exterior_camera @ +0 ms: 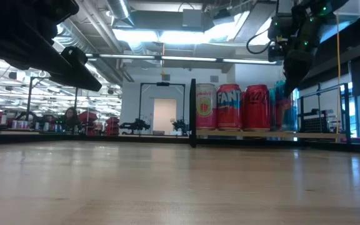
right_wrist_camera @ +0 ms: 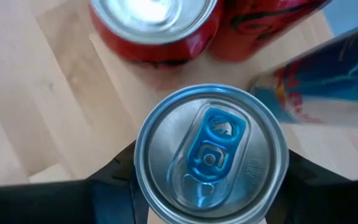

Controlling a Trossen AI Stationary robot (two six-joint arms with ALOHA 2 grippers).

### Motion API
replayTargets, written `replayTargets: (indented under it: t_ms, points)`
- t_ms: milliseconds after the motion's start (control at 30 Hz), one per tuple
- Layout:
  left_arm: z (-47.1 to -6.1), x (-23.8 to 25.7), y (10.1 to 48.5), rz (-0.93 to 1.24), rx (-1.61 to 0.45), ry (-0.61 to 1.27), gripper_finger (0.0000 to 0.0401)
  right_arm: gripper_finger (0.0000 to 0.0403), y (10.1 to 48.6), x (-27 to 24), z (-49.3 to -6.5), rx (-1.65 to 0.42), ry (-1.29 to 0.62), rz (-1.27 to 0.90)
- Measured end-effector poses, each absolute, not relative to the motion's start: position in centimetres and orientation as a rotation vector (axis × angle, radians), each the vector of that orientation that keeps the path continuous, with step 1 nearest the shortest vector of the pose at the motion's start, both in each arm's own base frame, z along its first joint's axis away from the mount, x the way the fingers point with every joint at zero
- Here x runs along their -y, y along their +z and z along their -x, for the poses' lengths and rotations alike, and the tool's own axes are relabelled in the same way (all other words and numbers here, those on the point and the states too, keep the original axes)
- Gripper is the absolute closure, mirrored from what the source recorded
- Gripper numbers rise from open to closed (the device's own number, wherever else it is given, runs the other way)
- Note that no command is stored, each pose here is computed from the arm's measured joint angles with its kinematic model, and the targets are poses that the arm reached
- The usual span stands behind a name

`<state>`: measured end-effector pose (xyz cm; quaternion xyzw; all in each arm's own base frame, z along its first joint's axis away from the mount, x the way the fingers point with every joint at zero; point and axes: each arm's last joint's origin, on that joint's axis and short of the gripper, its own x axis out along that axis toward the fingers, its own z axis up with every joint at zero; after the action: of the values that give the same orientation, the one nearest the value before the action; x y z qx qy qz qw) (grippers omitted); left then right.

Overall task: Place canned beverage on shelf
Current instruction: Put the blue soda can on the shelf aligned with the other blue soda can

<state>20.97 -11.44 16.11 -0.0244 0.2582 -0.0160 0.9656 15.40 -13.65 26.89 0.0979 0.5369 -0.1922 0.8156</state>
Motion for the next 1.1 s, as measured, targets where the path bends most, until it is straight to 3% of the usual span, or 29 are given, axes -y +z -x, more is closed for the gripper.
replayTargets:
  t_ms: [267, 767, 1100]
  points:
    - [-21.0, 11.4, 16.1, 0.027, -0.522, -0.036, 0.0080, 0.0207, 26.8, 13.9, -15.5, -1.138, -0.426, -0.166]
    - [-21.0, 11.5, 16.1, 0.035, -0.533, -0.073, 0.0080, 0.0134, 26.9, 14.2, -15.6, -1.143, -0.493, -0.118]
    - [-21.0, 11.5, 16.1, 0.035, -0.533, -0.074, 0.0080, 0.0133, 27.9, 14.2, -15.7, -1.118, -0.498, -0.109]
